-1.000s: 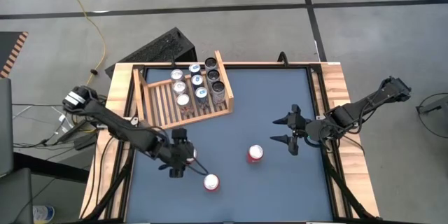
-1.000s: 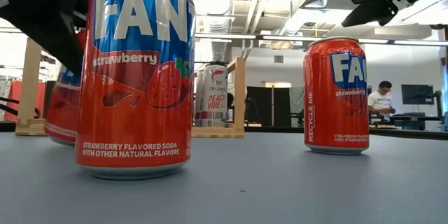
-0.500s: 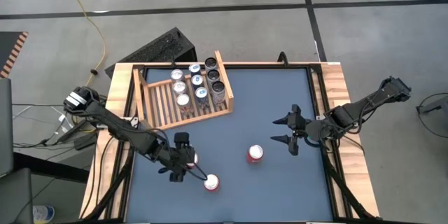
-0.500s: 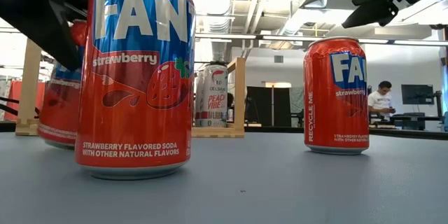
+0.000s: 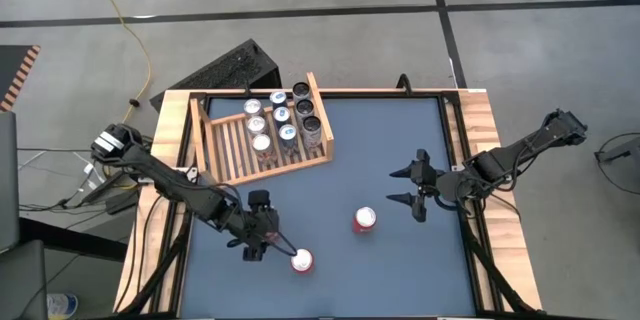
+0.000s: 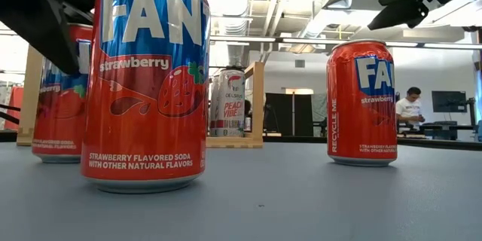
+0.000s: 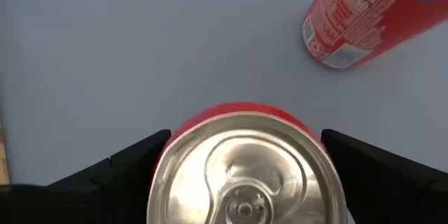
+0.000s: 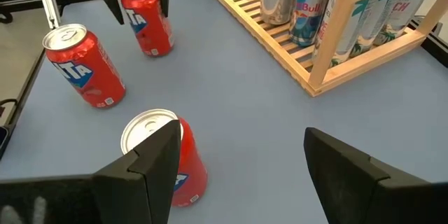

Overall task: Place canned beverage on shelf
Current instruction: Put the top left red soda can on the shelf

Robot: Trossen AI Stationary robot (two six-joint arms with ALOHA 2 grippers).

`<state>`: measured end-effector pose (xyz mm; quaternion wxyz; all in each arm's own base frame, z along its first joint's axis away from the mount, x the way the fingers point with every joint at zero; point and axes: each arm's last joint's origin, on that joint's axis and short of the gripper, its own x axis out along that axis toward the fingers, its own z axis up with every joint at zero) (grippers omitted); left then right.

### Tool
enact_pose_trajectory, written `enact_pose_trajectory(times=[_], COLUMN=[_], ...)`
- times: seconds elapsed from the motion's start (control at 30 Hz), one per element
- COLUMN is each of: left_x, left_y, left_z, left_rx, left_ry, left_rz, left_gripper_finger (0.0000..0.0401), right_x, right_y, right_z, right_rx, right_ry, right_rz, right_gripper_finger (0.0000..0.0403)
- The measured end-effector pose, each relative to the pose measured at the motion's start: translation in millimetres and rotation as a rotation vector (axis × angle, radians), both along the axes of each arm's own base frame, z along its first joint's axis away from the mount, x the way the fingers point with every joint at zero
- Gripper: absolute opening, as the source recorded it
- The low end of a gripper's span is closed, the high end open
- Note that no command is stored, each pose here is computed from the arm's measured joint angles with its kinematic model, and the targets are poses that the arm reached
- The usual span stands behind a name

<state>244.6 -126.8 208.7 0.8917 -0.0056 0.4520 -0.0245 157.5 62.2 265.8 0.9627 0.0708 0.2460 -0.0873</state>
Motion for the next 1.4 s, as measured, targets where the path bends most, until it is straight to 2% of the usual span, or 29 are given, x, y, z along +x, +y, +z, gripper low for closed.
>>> enact_pose_trajectory(times=[0.6, 1.07, 1.4], left_x=[-11.8, -13.4, -13.0], left_y=[8.4, 8.7, 8.3], left_z=[28.2, 96.9, 97.1], left_rx=[-0.041, -0.001, 0.007], left_ry=[-0.089, -0.06, -0.04], left_rz=[0.002, -0.029, -0.038], left_gripper_finger=[0.0353, 0.0353, 0.0353], right_x=[0.1, 0.1, 0.1], right_y=[0.0, -0.1, -0.1], right_z=[0.0, 0.0, 0.0], right_rx=[0.006, 0.005, 0.005], right_ry=[-0.001, -0.001, -0.001], right_rz=[-0.003, -0.006, -0.007], right_gripper_finger=[0.0276, 0.0276, 0.0276])
